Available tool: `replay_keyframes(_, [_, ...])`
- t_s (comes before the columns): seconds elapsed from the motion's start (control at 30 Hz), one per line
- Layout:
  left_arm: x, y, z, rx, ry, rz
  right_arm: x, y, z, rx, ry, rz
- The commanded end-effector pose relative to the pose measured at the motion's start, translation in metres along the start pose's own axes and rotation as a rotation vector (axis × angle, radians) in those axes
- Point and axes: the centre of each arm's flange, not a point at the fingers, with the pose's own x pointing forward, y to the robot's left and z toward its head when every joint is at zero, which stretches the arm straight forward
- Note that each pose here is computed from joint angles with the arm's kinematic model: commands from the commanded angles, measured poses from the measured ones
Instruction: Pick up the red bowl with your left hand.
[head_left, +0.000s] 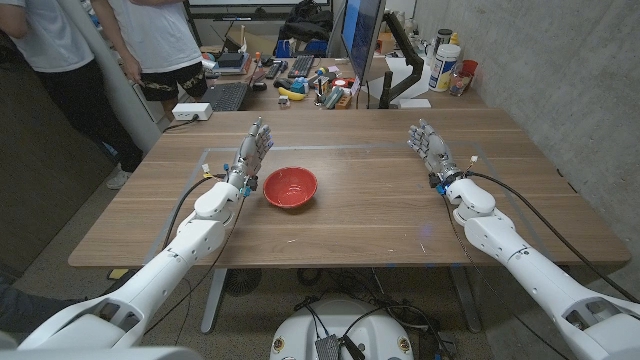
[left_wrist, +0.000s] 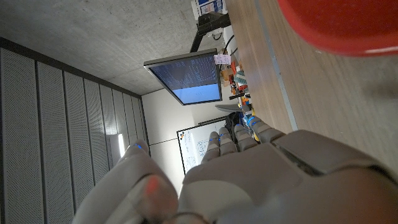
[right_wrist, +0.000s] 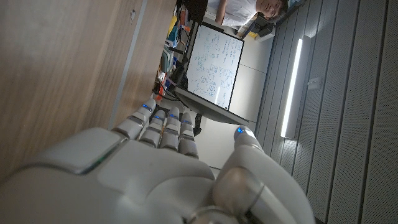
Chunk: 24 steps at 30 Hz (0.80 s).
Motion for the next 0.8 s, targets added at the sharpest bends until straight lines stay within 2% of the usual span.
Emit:
replay_keyframes(0.03, [-0.002, 0.001, 0.0, -0.002, -0.004, 0.0, -0.002, 0.0, -0.001, 0.003, 0.005, -0.003])
replay_keyframes(0.37, [-0.006, 0.001, 0.006, 0.012, -0.012, -0.001, -0.004, 0.003, 0.003, 0.002, -0.004, 0.0])
replay_keyframes(0.8, [-0.022, 0.006, 0.009, 0.036, -0.039, -0.003, -0.006, 0.001, 0.005, 0.003, -0.007, -0.01])
